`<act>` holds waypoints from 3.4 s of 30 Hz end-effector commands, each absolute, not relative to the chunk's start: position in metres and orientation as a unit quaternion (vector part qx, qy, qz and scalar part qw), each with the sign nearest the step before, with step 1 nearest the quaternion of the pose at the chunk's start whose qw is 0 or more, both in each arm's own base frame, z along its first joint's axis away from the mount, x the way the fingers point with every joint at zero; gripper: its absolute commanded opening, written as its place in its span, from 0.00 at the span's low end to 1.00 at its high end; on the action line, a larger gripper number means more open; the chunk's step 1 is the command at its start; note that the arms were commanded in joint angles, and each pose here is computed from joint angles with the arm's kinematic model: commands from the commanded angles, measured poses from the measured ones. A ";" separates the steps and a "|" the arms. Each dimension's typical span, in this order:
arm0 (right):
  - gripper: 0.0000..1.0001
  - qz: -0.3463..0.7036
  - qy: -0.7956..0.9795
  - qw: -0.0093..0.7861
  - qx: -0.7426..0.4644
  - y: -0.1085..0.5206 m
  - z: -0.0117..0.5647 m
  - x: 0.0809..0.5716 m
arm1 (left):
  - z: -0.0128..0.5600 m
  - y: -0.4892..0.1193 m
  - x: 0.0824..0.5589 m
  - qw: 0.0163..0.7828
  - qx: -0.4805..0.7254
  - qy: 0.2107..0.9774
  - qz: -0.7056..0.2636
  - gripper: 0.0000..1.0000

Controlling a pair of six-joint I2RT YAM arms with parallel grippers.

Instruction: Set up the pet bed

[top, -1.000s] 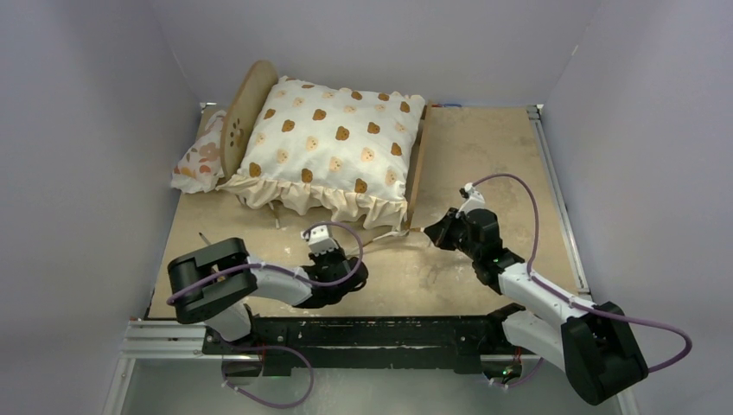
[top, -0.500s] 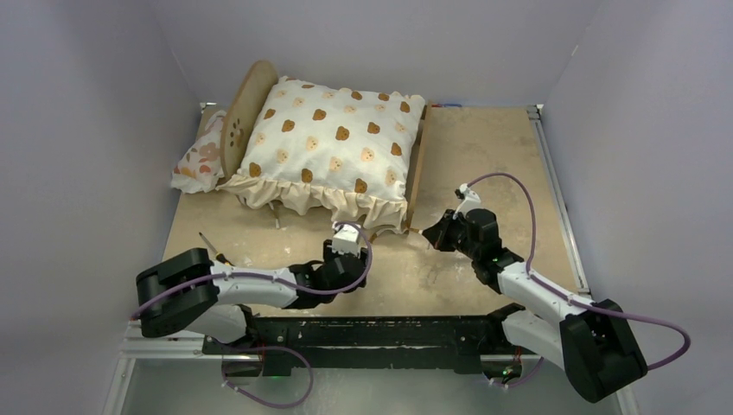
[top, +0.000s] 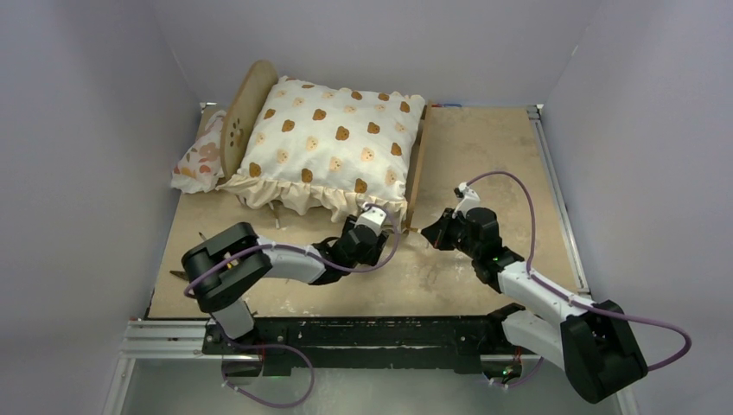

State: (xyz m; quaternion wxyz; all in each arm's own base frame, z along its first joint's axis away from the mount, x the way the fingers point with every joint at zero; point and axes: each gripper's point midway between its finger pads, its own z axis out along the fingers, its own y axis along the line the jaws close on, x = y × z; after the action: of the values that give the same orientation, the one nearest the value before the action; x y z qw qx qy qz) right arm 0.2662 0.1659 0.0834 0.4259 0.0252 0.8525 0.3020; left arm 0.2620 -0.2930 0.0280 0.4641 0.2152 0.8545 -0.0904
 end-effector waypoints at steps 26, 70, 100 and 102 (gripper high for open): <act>0.00 0.333 0.792 0.512 -0.001 0.170 0.196 0.277 | -0.006 -0.266 0.220 0.391 0.140 0.892 -0.181 0.00; 0.00 0.250 0.727 0.637 0.059 0.139 0.346 0.394 | -0.045 -0.234 0.162 0.275 0.102 0.946 -0.140 0.00; 0.00 0.245 0.743 0.618 0.081 0.105 0.312 0.368 | -0.008 -0.353 0.161 0.283 0.212 0.901 -0.251 0.01; 0.00 0.251 0.746 0.612 0.078 0.106 0.306 0.357 | -0.002 -0.368 0.161 0.285 0.222 0.892 -0.270 0.06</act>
State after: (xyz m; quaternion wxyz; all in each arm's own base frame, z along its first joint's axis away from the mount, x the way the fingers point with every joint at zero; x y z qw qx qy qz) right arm 0.3554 0.1216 0.2437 0.5154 0.0750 0.8180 0.2443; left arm 0.1907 -0.3634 0.0193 0.3478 0.1556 0.8828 -0.2747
